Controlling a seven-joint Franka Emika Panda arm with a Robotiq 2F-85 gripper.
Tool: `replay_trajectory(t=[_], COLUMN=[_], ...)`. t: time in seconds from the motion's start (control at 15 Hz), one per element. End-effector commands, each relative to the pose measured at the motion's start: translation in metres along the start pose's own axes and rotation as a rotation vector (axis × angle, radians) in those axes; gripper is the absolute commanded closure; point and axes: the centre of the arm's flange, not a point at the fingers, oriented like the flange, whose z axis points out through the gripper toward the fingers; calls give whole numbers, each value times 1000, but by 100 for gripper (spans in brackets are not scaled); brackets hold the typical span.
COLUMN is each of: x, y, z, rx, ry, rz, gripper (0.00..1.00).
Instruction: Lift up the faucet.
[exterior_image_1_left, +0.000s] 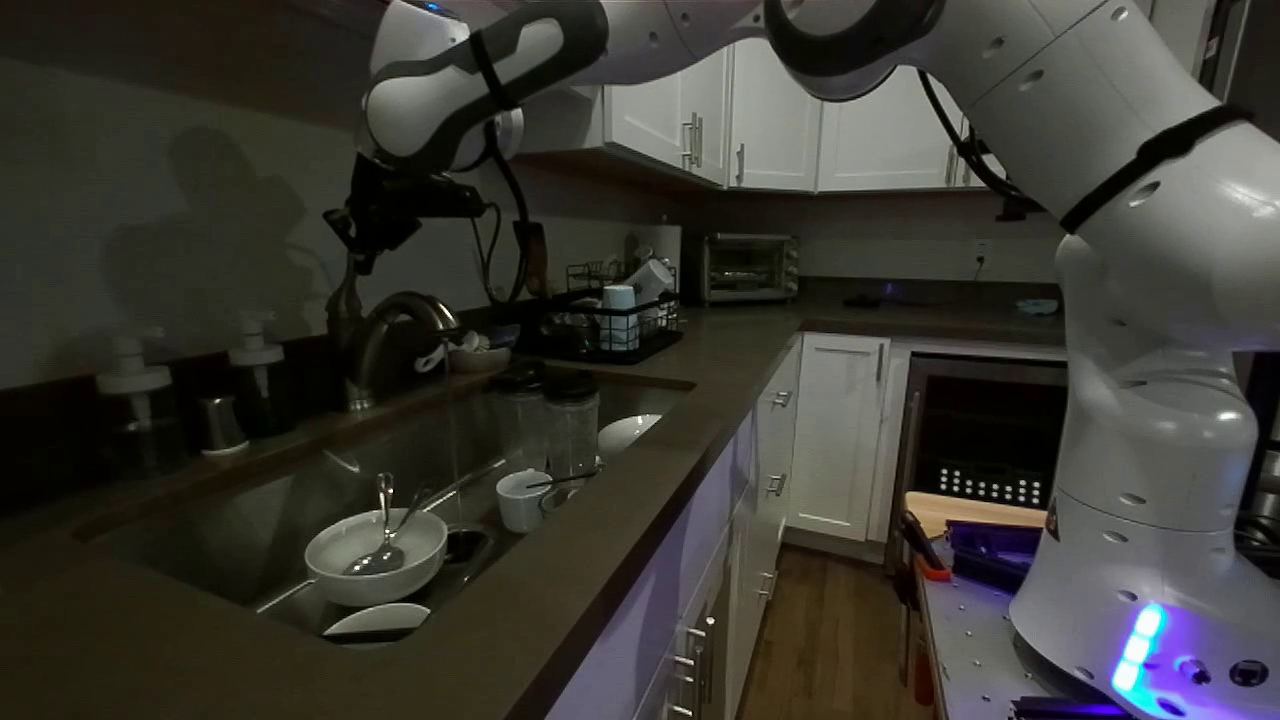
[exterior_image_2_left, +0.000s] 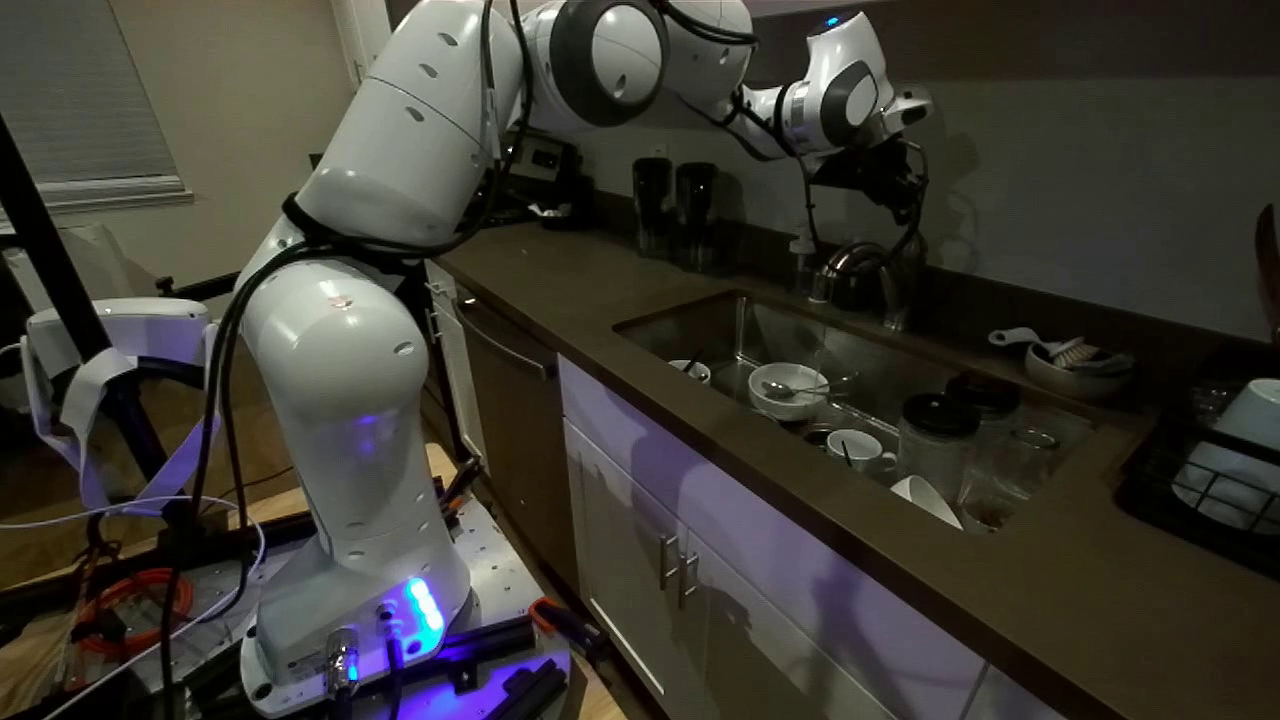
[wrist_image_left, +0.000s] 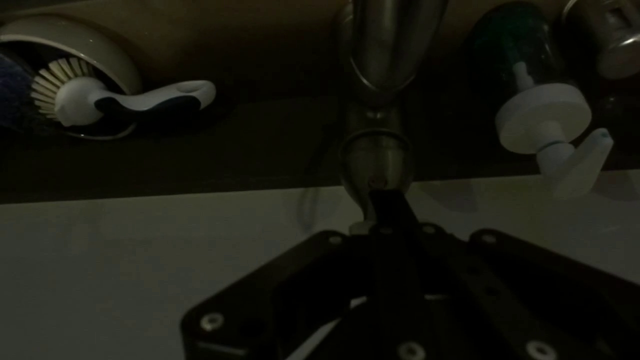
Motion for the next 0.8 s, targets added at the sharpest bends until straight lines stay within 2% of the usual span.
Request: replay_trajectory(t=[0.0,0.2,0.53,0.73], x=[33,36,25,0], y=[-4,-9,-14,-20], z=[-9,-9,-13,-10], rx=[-25,-31,-55,-50], ry=[65,83,199,173], rz=[-29,-32,-7,14], gripper=[100,100,100,100])
